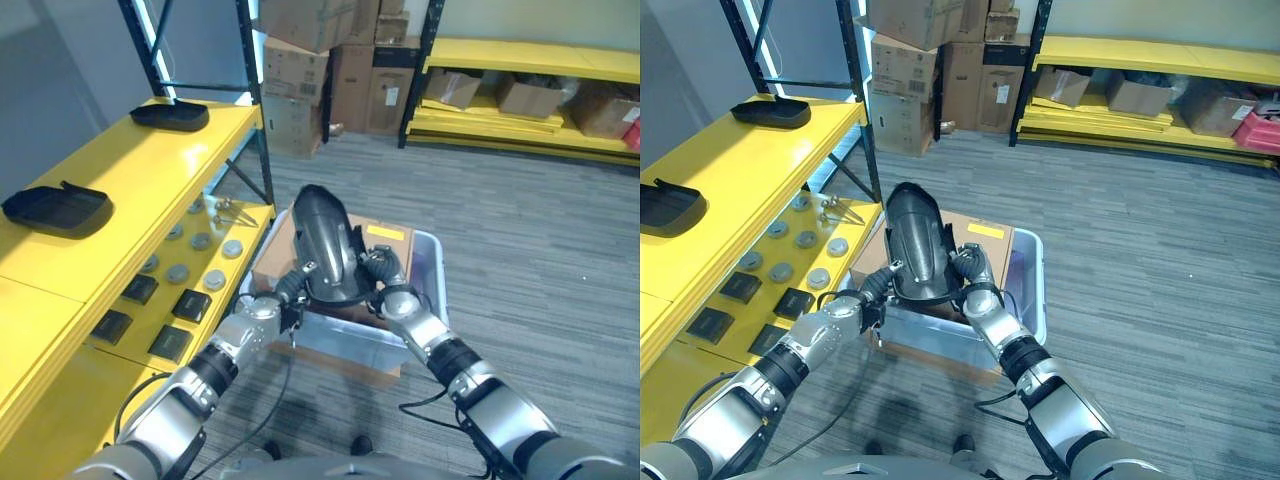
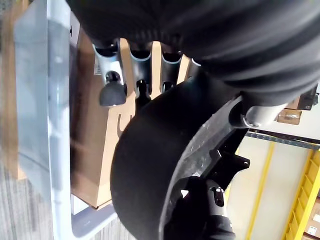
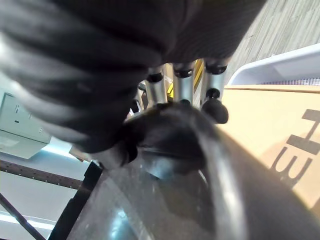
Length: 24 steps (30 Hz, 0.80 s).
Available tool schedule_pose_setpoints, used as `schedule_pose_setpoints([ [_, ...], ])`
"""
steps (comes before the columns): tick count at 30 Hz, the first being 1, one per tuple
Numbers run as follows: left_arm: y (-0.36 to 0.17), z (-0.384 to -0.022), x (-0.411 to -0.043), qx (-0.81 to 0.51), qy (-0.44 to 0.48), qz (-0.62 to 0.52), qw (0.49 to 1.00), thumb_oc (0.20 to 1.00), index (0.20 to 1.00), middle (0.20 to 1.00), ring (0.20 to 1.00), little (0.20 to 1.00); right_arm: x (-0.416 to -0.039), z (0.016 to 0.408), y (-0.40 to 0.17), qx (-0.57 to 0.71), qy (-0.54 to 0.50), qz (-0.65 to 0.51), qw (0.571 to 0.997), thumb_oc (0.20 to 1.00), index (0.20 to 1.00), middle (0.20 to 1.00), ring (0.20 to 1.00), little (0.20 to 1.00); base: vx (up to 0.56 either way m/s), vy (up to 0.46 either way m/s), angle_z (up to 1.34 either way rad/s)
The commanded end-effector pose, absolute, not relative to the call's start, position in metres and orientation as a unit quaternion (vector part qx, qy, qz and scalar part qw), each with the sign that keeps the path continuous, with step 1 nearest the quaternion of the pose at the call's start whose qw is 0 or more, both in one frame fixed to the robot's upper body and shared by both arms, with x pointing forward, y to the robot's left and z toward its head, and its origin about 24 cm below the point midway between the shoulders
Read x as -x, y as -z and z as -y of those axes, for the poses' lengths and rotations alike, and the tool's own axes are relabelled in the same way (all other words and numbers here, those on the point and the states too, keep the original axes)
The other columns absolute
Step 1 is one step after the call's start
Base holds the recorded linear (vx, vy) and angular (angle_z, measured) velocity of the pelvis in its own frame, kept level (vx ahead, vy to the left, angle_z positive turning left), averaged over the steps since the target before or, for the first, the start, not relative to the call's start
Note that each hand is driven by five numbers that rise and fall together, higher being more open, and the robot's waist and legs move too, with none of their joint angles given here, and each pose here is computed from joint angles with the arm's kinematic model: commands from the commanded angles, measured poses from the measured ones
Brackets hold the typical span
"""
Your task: Move parts from the plastic box to the shelf.
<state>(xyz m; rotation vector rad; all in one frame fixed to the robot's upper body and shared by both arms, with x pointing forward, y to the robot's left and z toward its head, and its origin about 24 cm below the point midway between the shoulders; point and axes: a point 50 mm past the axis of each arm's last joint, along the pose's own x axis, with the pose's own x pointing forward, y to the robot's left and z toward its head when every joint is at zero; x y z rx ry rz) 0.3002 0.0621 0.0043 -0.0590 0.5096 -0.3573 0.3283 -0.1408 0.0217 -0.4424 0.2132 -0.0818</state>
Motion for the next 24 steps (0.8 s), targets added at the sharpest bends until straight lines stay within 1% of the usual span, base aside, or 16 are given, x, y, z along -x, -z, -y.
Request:
schedule_pose_setpoints([
  [1,-0.068,-0.044,-0.328,0.021,0.177,-0.065,0.982,0.2,0.2,0.2,0.2,0.2,-0.341,0.143,-0.038,0.181,0.066,-0.093,0.977,1.0,1.0,1.0,1.0,1.0,0.0,0.0,0.0],
  [6,-0.073,-0.055,-0.333,-0.004,0.145,-0.039,0.989,0.2,0.2,0.2,0.2,0.2,-0.344,0.146,-0.043,0.169,0.083,-0.096,0.977,1.0,1.0,1.0,1.0,1.0,0.0,0.0,0.0],
  [10,-0.081,-0.072,-0.336,-0.029,0.092,-0.003,0.995,0.2,0.2,0.2,0.2,0.2,-0.343,0.151,-0.049,0.152,0.106,-0.093,0.978,1.0,1.0,1.0,1.0,1.0,0.0,0.0,0.0],
  [16,-0.078,-0.107,-0.334,-0.036,0.024,0.013,0.999,0.2,0.2,0.2,0.2,0.2,-0.328,0.178,-0.041,0.154,0.143,-0.105,0.972,1.0,1.0,1.0,1.0,1.0,0.0,0.0,0.0],
  [19,-0.075,-0.142,-0.327,-0.059,-0.031,0.032,0.997,0.2,0.2,0.2,0.2,0.2,-0.301,0.209,-0.015,0.161,0.182,-0.147,0.959,1.0,1.0,1.0,1.0,1.0,-0.04,0.019,-0.02],
  [21,-0.074,-0.149,-0.325,-0.066,-0.043,0.035,0.996,0.2,0.2,0.2,0.2,0.2,-0.294,0.216,-0.008,0.17,0.189,-0.162,0.954,1.0,1.0,1.0,1.0,1.0,-0.02,0.011,-0.06],
  [22,-0.069,-0.164,-0.318,-0.075,-0.065,0.038,0.994,0.2,0.2,0.2,0.2,0.2,-0.275,0.229,0.01,0.175,0.2,-0.195,0.944,1.0,1.0,1.0,1.0,1.0,-0.04,0.038,-0.07],
  [23,-0.059,-0.189,-0.304,-0.073,-0.105,0.034,0.991,0.2,0.2,0.2,0.2,0.2,-0.24,0.251,0.043,0.158,0.231,-0.272,0.921,1.0,1.0,1.0,1.0,1.0,-0.05,0.049,-0.06],
  [24,-0.056,-0.199,-0.298,-0.072,-0.118,0.034,0.99,0.2,0.2,0.2,0.2,0.2,-0.225,0.259,0.056,0.157,0.239,-0.304,0.909,1.0,1.0,1.0,1.0,1.0,-0.04,0.042,-0.09],
])
